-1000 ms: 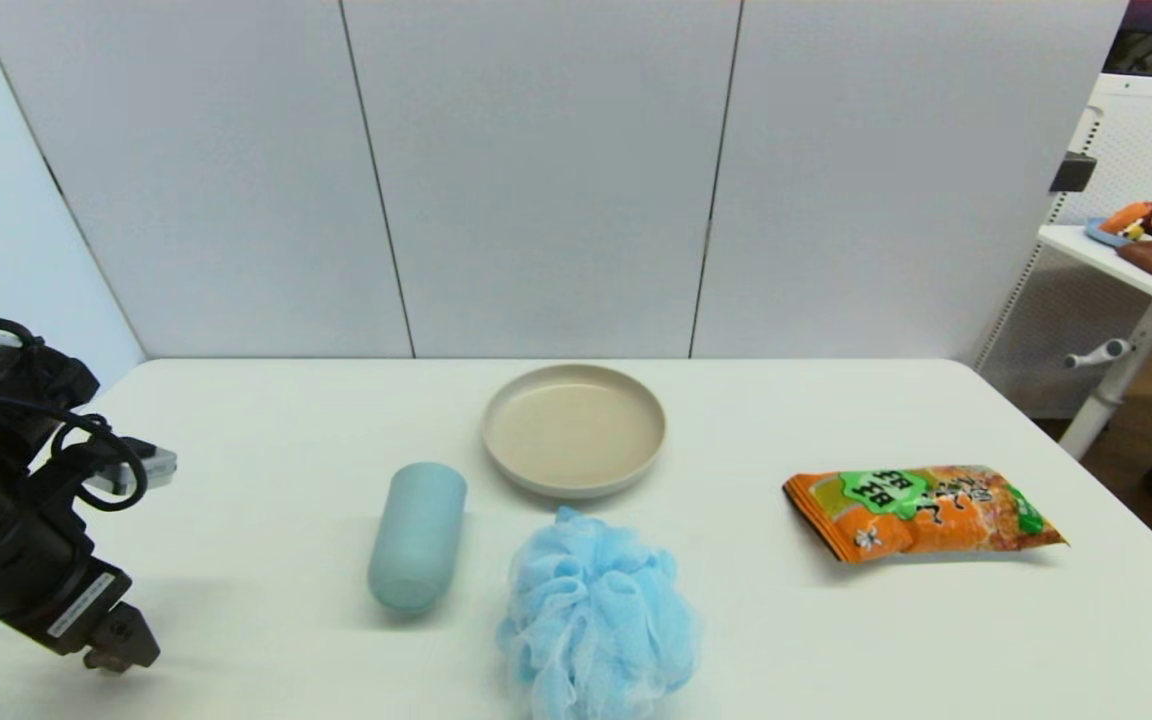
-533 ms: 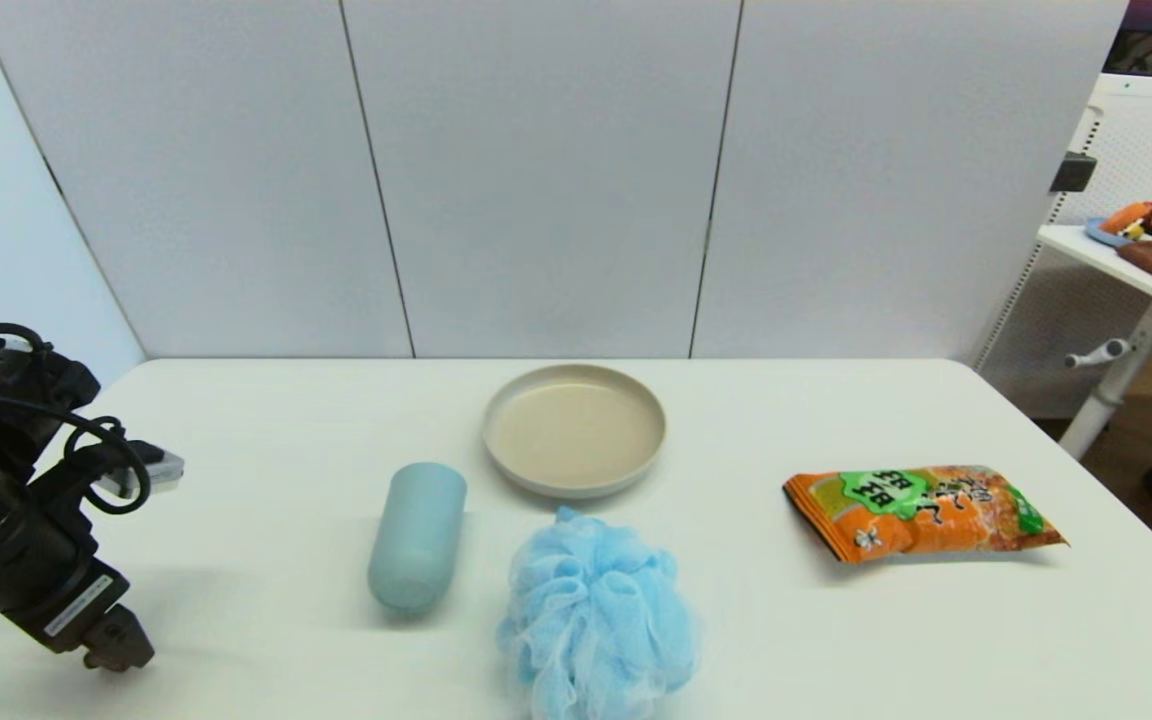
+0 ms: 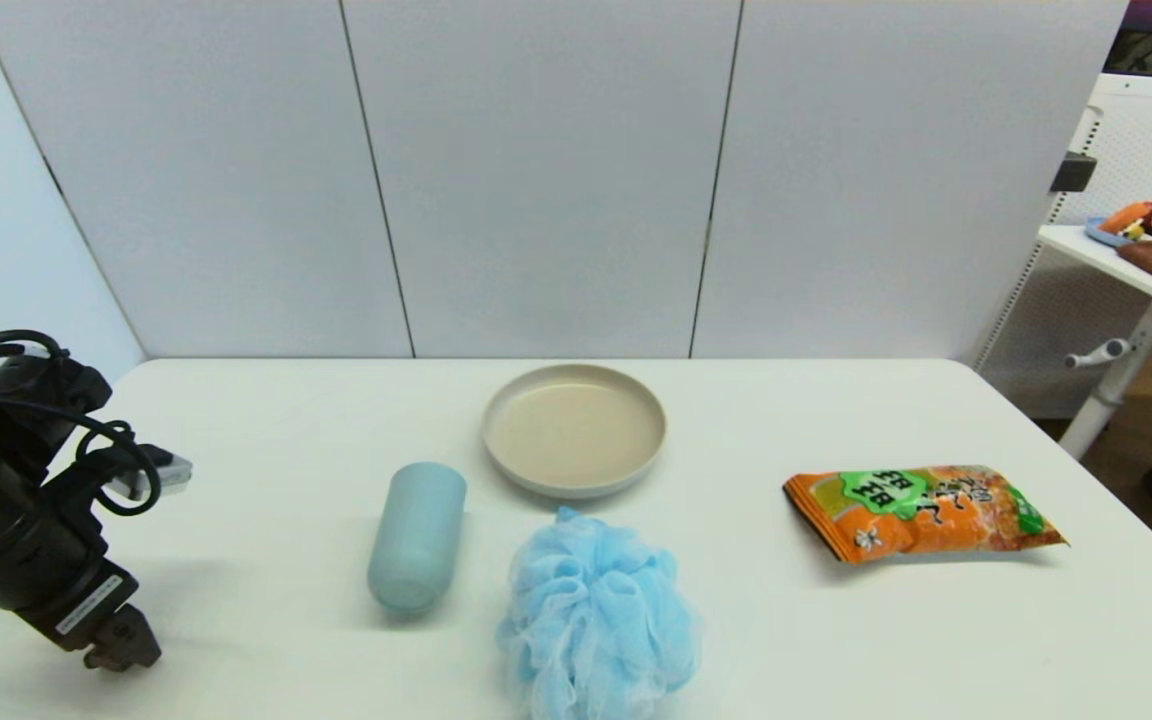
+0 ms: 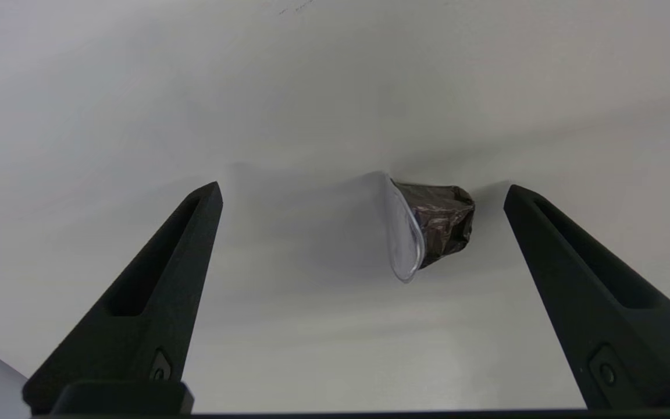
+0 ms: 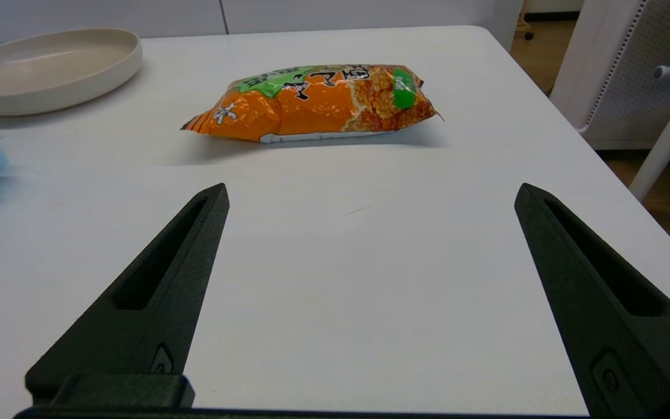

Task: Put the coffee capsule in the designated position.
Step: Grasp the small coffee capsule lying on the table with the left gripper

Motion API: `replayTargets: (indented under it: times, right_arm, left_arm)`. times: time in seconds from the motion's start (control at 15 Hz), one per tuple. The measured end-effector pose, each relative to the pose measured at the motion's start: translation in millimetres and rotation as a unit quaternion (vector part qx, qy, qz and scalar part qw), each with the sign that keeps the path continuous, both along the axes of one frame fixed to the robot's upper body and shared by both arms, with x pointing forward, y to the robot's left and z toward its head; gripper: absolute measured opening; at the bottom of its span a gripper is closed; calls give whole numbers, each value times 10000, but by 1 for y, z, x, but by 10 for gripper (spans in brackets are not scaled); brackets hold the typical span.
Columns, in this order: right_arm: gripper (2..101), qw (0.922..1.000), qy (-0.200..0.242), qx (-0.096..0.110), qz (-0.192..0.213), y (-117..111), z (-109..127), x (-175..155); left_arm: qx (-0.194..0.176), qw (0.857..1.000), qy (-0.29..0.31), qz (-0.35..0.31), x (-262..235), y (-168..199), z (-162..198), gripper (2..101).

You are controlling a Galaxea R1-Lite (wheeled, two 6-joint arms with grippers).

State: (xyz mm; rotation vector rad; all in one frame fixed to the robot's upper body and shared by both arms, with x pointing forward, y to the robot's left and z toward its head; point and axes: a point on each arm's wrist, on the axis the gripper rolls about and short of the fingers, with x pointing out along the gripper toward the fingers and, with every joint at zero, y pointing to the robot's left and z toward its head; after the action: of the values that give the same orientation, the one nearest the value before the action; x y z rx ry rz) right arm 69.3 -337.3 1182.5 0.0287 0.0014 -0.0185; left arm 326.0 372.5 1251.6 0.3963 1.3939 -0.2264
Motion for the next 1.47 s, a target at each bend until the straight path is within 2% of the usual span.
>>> replayTargets:
  times: [0.33,1.07,1.27,1.47]
  right_arm:
    - [973,10000,0,2,1,0,0,0]
    - [973,10000,0,2,0,0,0,0]
    - [973,10000,0,2,0,0,0,0]
    - [973,10000,0,2,1,0,0,0]
  left_arm:
    - [-196,9998,-10,-33,1,-1,-1,978]
    - [-284,9996,11,35,0,6,-3,979]
    - [-466,9989,-12,17,0,5,-3,979]
    - [-475,9989,-8,28,0,6,-3,979]
